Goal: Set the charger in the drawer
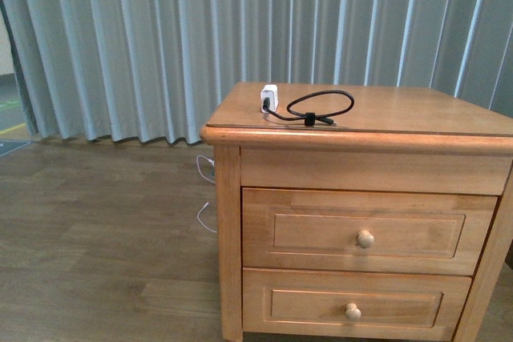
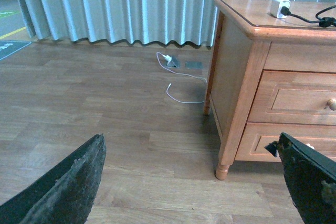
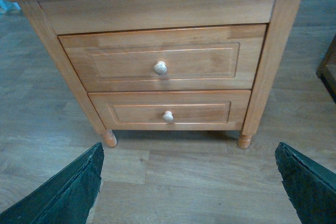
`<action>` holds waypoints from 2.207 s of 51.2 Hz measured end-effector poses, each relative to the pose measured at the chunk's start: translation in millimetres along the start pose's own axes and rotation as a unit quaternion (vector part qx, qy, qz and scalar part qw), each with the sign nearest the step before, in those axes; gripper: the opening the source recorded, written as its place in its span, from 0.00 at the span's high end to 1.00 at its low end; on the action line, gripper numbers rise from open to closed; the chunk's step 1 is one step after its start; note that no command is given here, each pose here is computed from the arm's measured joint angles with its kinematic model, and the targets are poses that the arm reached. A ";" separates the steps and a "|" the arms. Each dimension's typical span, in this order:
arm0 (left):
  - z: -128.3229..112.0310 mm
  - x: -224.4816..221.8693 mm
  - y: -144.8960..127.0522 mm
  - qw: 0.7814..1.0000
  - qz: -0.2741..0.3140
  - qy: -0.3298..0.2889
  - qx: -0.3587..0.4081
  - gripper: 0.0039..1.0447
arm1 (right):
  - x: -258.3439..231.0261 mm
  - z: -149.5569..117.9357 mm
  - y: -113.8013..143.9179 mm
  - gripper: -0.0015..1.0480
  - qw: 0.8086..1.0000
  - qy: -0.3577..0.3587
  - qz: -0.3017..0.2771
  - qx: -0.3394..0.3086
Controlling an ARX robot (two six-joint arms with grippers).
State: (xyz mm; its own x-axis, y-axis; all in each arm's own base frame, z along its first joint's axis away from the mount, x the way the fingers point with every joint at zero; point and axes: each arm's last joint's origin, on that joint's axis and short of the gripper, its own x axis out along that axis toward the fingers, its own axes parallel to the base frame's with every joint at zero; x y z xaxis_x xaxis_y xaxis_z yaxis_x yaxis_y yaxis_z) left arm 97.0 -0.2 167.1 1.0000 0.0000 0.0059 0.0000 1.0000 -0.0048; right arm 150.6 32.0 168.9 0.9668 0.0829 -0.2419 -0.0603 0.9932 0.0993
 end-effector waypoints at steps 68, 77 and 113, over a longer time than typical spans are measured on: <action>0.0 0.0 0.0 1.000 0.000 0.000 0.000 0.05 | 304.2 -33.5 53.9 0.08 0.996 0.073 -0.030 -0.027; 0.0 0.0 0.0 1.000 0.000 0.000 0.000 0.05 | 317.0 -37.6 46.4 0.08 0.996 0.074 -0.040 -0.027; 0.0 0.0 0.0 1.000 0.000 0.000 0.000 0.05 | 322.5 -47.5 43.6 0.33 0.995 0.076 -0.057 -0.034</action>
State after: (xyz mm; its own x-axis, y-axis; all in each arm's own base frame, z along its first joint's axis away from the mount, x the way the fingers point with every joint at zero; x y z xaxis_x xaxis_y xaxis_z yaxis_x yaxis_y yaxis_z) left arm 97.0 -0.2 167.1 1.0000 0.0000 0.0059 0.0000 1.0000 -0.0044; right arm 448.0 105.9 49.4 0.9196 -0.0238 -0.3921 0.0253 0.9997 -0.0013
